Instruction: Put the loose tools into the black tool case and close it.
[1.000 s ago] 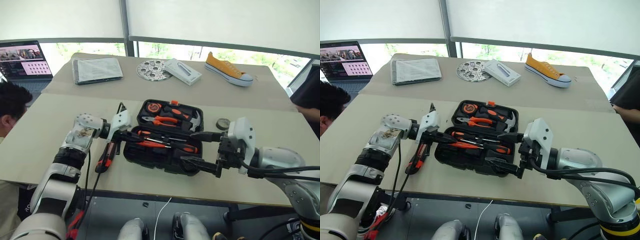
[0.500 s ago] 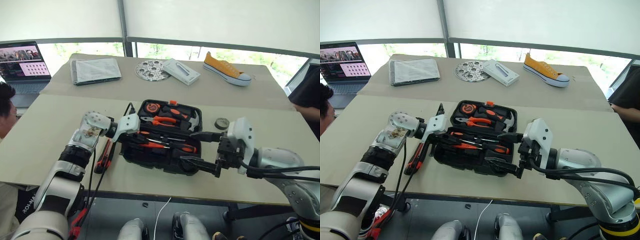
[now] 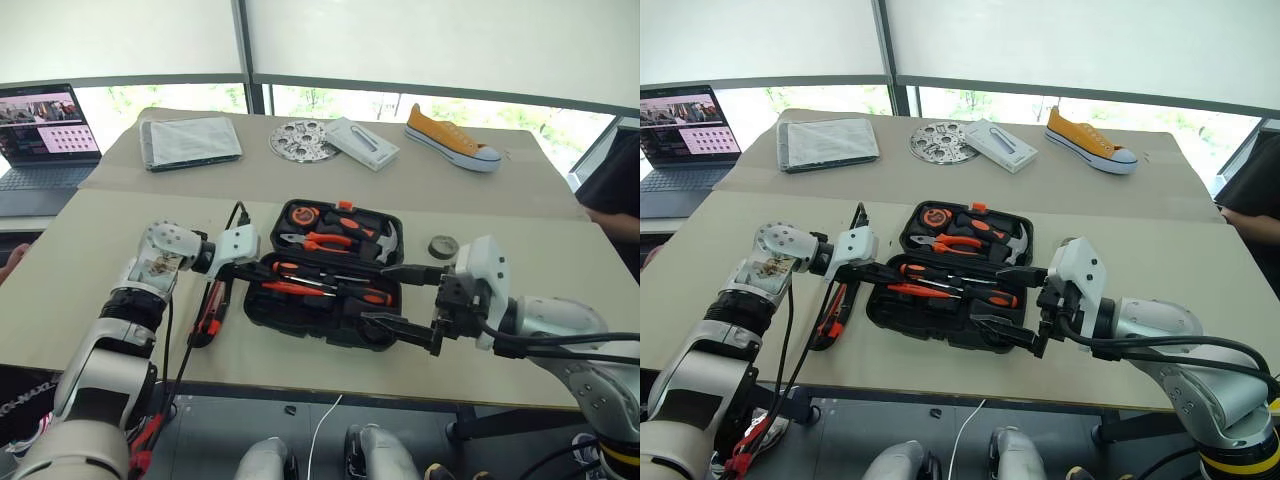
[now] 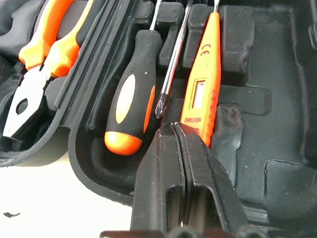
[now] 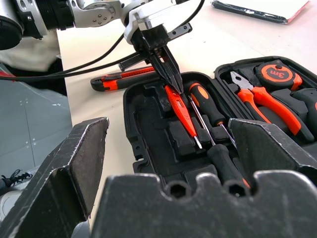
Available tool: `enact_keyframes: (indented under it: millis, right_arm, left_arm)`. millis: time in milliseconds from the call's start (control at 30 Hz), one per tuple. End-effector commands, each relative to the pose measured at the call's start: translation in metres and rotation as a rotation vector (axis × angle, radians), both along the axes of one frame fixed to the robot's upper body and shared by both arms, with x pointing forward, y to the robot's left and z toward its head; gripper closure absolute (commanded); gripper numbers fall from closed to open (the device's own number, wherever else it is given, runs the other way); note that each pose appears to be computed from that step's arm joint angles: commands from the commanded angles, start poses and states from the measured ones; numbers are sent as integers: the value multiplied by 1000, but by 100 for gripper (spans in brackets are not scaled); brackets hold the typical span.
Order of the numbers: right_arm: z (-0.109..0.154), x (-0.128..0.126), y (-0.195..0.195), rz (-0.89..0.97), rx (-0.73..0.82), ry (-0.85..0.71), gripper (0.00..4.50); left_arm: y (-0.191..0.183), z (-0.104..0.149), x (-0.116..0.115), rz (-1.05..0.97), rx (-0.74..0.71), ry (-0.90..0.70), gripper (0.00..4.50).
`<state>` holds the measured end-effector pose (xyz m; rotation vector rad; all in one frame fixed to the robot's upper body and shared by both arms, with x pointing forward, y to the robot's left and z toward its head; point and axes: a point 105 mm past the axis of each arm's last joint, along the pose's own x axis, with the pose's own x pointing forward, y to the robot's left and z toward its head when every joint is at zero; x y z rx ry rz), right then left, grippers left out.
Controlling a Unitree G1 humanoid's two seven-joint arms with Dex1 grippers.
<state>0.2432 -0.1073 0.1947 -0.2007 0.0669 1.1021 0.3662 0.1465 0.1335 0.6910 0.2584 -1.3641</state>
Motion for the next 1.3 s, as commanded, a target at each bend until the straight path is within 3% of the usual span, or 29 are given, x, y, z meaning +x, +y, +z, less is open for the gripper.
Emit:
enact_keyframes:
  millis: [33,233,500,667,967,1133,1300]
  right_arm:
    - [7,-2,1,10,14,-26,0]
    - [6,-1,2,7,10,-26,0]
    - [5,-1,1,0,13,-23,0]
    - [5,0,-1,-11,16,-16,0]
    - [2,2,-3,-26,20,-3,0]
    - [-2,0,0,-21,24,9,0]
    - [-3,-1,1,-16,25,13,0]
  left_arm:
    - [-16,29,1,-36,-95,-26,443]
    - [-29,23,-3,-61,-105,-15,443]
    - [-23,-23,-3,-26,-7,20,443]
    - [-16,-35,-4,-19,16,26,443]
    - [-19,-12,-3,-3,-85,-69,443]
    - [-20,21,0,69,-226,-132,443]
    - [-18,8,-8,97,-214,-94,443]
